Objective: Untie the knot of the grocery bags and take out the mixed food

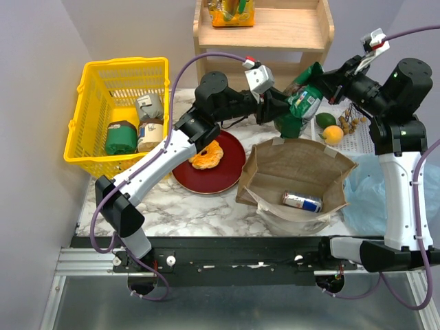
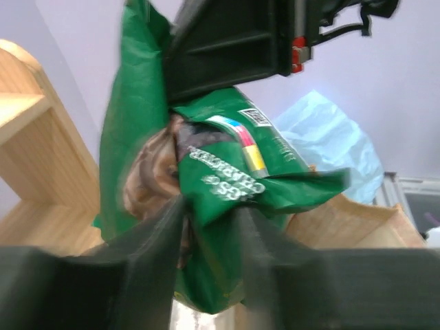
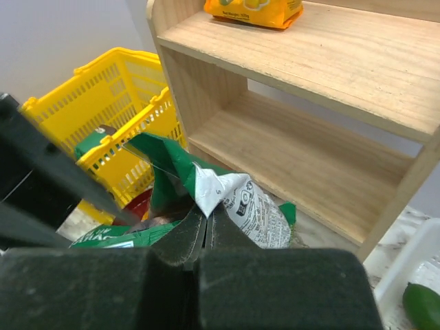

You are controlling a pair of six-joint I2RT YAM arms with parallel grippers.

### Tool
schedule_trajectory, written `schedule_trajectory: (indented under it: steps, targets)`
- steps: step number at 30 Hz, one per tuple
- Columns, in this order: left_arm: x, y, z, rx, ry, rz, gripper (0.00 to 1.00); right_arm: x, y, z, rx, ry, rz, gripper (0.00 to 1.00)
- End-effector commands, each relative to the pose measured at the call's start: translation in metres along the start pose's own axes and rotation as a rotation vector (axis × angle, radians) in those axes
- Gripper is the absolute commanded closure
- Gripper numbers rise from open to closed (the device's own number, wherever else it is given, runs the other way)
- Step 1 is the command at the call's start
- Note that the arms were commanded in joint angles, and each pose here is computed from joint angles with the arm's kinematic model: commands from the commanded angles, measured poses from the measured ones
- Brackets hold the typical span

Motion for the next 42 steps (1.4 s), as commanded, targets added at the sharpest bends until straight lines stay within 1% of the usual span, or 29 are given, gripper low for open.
schedule_trajectory:
  steps: [1, 2, 3, 5, 6, 7, 8, 9, 10, 11, 12, 14, 16, 18, 19, 20, 22, 23, 24, 25, 27, 28, 29, 31, 33, 34, 35, 38, 42]
  targets:
    - [0.003, -0.001, -0.004, 0.046, 0.037, -0.005, 0.87, 0.005, -0.026, 0.015, 0.014, -0.087, -0.065, 1.00]
    - [0.004, -0.001, -0.005, 0.048, 0.043, -0.006, 0.96, 0.008, -0.025, 0.014, 0.022, -0.089, -0.062, 1.00]
    - [0.004, -0.001, -0.005, 0.045, 0.044, -0.012, 1.00, 0.009, -0.025, 0.013, 0.030, -0.087, -0.062, 1.00]
    - [0.006, -0.001, -0.004, 0.032, 0.041, -0.015, 1.00, 0.016, -0.020, 0.007, 0.049, -0.090, -0.045, 0.97]
    - [0.007, -0.002, -0.002, 0.021, 0.028, -0.020, 1.00, 0.018, -0.020, 0.005, 0.052, -0.089, -0.044, 0.83]
    - [0.007, -0.002, 0.001, 0.012, 0.008, -0.021, 1.00, 0.020, -0.020, 0.003, 0.056, -0.083, -0.041, 0.65]
    - [0.007, -0.004, 0.006, 0.004, -0.018, -0.024, 1.00, 0.020, -0.023, -0.004, 0.051, -0.036, -0.057, 0.49]
    - [0.006, -0.004, 0.011, -0.006, -0.053, -0.024, 1.00, 0.018, -0.031, -0.006, 0.033, -0.008, -0.080, 0.37]
    - [0.004, -0.003, 0.024, -0.023, -0.127, -0.020, 1.00, 0.016, -0.035, -0.010, 0.023, 0.024, -0.090, 0.32]
    - [0.001, -0.007, 0.031, -0.027, -0.164, -0.026, 1.00, 0.012, -0.041, -0.017, -0.018, 0.081, -0.111, 0.30]
    - [-0.001, -0.008, 0.037, -0.029, -0.197, -0.030, 1.00, 0.009, -0.046, -0.019, -0.040, 0.104, -0.123, 0.25]
    - [-0.006, -0.012, 0.053, -0.018, -0.267, -0.032, 1.00, 0.000, -0.055, -0.022, -0.086, 0.155, -0.150, 0.24]
    - [-0.009, -0.019, 0.062, -0.012, -0.305, -0.042, 1.00, -0.004, -0.055, -0.018, -0.102, 0.151, -0.148, 0.24]
    - [-0.011, -0.020, 0.074, -0.026, -0.365, -0.048, 1.00, -0.010, -0.054, -0.004, -0.117, 0.099, -0.139, 0.24]
    - [-0.012, -0.027, 0.078, -0.023, -0.384, -0.063, 1.00, -0.011, -0.048, 0.000, -0.114, 0.075, -0.124, 0.24]
    - [-0.011, -0.025, 0.084, -0.032, -0.415, -0.063, 1.00, -0.010, -0.035, 0.009, -0.118, 0.012, -0.087, 0.24]
    - [-0.010, -0.035, 0.087, -0.028, -0.429, -0.088, 1.00, -0.016, -0.020, 0.018, -0.128, -0.035, -0.053, 0.20]
    - [-0.008, -0.034, 0.091, -0.032, -0.443, -0.089, 1.00, -0.014, -0.003, 0.015, -0.129, -0.047, -0.018, 0.18]
    - [-0.009, -0.037, 0.095, -0.039, -0.470, -0.098, 1.00, -0.014, 0.004, 0.014, -0.124, -0.049, -0.004, 0.12]
    - [-0.008, -0.044, 0.098, -0.036, -0.482, -0.116, 1.00, -0.016, 0.009, 0.015, -0.119, -0.048, 0.007, 0.00]
    - [-0.005, -0.046, 0.103, -0.035, -0.513, -0.125, 1.00, -0.014, 0.024, 0.010, -0.107, -0.032, 0.033, 0.00]
    - [-0.004, -0.054, 0.103, -0.030, -0.519, -0.145, 1.00, -0.013, 0.025, 0.006, -0.104, -0.009, 0.033, 0.00]
    - [-0.001, -0.053, 0.105, -0.032, -0.523, -0.147, 1.00, -0.010, 0.026, 0.001, -0.099, 0.028, 0.033, 0.00]
    - [0.001, -0.062, 0.106, -0.024, -0.536, -0.172, 1.00, -0.007, 0.023, -0.003, -0.105, 0.047, 0.020, 0.00]
    - [0.007, -0.063, 0.103, -0.023, -0.553, -0.180, 1.00, 0.000, 0.023, -0.001, -0.116, 0.048, 0.014, 0.00]
    - [0.006, -0.069, 0.104, -0.022, -0.571, -0.197, 1.00, 0.003, 0.021, 0.001, -0.130, 0.043, 0.011, 0.00]
    - [0.011, -0.069, 0.101, -0.026, -0.567, -0.202, 1.00, 0.008, 0.021, 0.007, -0.180, 0.033, 0.014, 0.00]
    - [0.016, -0.078, 0.095, 0.012, -0.557, -0.222, 1.00, 0.022, 0.018, 0.011, -0.301, 0.080, 0.011, 0.00]
    - [0.021, -0.088, 0.090, 0.045, -0.577, -0.245, 1.00, 0.032, 0.006, -0.001, -0.356, 0.179, -0.007, 0.00]
Point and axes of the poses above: each gripper's point midway between its finger pads, its own x axis out along the fingers, its own z axis along the line the jaws close on, y = z × x, the point moved 1 cm from there along -x, back along the fingers, and after that the axes turned 6 degrees about x, right-handed, at the moved point
